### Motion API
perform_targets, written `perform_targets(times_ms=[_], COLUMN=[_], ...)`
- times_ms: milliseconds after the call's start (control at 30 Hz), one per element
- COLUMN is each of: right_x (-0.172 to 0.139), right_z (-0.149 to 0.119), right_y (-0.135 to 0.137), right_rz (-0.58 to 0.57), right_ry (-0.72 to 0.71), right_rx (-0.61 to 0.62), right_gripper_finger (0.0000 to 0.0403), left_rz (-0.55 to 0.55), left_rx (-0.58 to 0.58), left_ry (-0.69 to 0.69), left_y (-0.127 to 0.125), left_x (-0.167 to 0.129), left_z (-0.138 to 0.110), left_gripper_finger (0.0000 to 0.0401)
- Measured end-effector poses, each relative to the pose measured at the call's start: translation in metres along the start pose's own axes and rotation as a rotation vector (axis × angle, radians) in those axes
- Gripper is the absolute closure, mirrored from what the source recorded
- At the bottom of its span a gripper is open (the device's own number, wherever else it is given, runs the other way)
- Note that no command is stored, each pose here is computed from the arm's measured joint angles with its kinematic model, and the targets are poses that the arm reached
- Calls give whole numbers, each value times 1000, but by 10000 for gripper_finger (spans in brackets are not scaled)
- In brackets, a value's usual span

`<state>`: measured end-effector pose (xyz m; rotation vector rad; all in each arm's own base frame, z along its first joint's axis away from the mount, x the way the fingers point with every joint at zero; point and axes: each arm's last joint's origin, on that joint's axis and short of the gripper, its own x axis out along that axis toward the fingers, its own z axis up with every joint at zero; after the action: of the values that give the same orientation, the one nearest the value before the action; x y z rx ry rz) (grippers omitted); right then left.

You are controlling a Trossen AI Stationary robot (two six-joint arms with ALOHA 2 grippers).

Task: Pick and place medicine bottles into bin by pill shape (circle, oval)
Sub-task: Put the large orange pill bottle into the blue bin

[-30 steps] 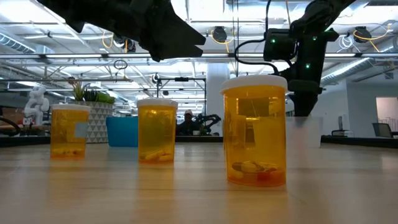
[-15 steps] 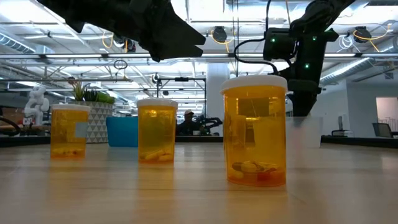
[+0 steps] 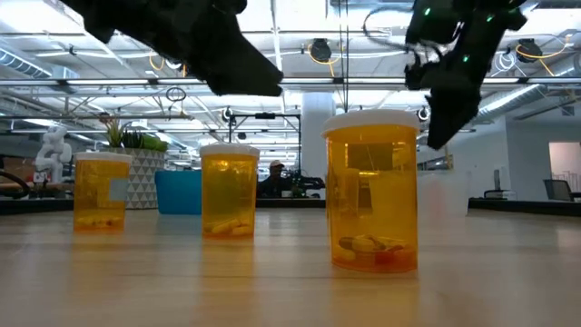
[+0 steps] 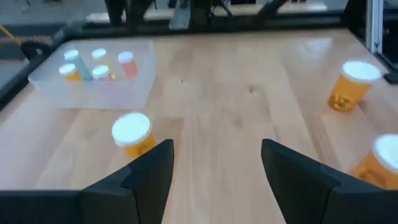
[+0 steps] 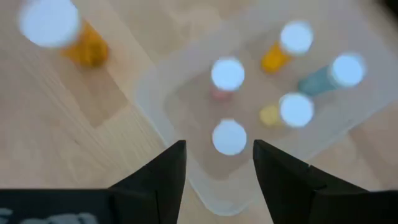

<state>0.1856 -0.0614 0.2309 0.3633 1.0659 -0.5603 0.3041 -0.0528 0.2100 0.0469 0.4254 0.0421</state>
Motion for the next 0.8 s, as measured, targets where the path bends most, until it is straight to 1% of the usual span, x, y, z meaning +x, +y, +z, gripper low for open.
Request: perform_targets(times_ms=[100, 167, 233, 333, 400, 467, 567, 700, 800], right_x=[-14, -21, -27, -31, -32, -30, -27, -24, -25], right_z=[-7, -14, -19, -26, -30, -36, -44, -52, -55], right_y=[12, 22, 34, 51, 64, 75, 90, 102, 105], right_rz=[-4, -1, 19, 70, 139, 186, 255, 292, 304], right_ry=[-97, -171, -257, -381, -449, -491, -538, -543, -540], right_rx=[-20, -42, -73, -120, -156, -191, -238, -299, -319], right_gripper_finger=[222, 222, 222, 222, 222, 222, 222, 222, 222], left_rz=[-3, -4, -3, -7, -3, -18, -24, -15, -43], left_rx=[-8, -27, -38, -81, -81, -77, -81, -94, -114], left_ry=[99, 135, 216, 262, 328, 334, 412, 526, 528], left_y=[1, 1, 2, 0, -4, -10, -18, -28, -39], left_x=[-16, -24, -39, -55, -68, -74, -87, -97, -100], left_z=[0, 2, -2, -1, -7, -6, -13, -15, -10], left_gripper_finger=[158, 158, 158, 158, 157, 153, 134, 91, 62])
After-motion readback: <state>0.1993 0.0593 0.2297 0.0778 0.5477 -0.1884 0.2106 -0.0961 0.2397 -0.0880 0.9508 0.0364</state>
